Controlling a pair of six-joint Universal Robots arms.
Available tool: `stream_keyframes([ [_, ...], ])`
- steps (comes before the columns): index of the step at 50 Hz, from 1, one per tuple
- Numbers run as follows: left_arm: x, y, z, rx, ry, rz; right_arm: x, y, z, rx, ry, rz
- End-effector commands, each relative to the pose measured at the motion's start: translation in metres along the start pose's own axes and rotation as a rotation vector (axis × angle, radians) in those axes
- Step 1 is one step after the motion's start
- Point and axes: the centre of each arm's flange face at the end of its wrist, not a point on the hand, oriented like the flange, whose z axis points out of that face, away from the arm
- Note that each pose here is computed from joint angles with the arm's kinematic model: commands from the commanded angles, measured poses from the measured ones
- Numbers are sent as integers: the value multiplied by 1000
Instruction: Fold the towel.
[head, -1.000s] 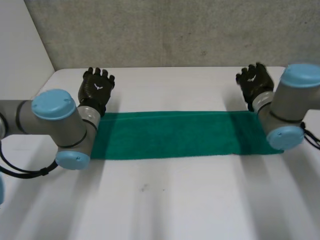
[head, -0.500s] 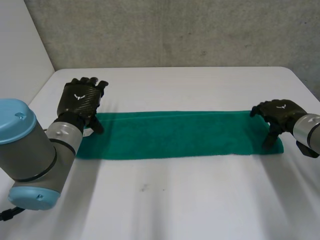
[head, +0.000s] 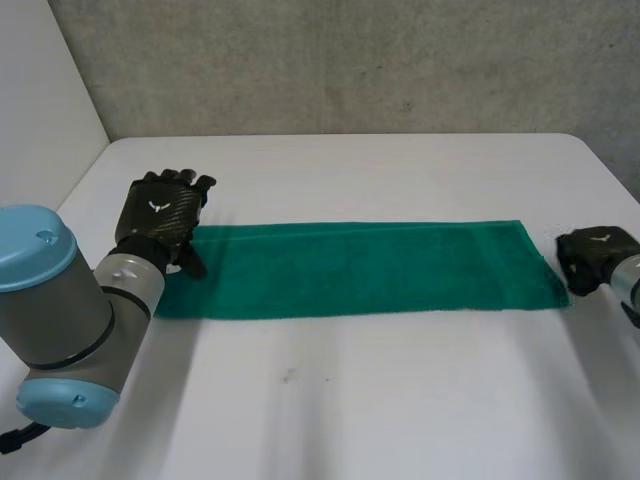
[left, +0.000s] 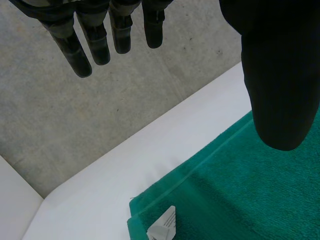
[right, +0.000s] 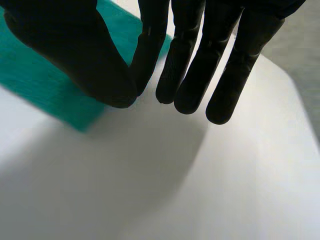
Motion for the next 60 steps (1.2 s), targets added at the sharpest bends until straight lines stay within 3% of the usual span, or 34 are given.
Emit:
stream_keyframes([
  [1,-1,0,0,0,-3,-1,54,9,4,-30,153,-36],
  [8,0,1,-1,-4,0,0,72,16,2,-32,146,-65],
  [13,1,1,-3,-7,1,-1,39,7,-9,107,-105,10],
  [18,2,3,-6,-14,8,-2,24,4,-18,168,-235,67],
  [53,2,3,-8,-13,12,-4,10,20,10,142,-229,45],
  [60,2,3,-8,-14,11,-2,28,20,15,107,-117,38],
])
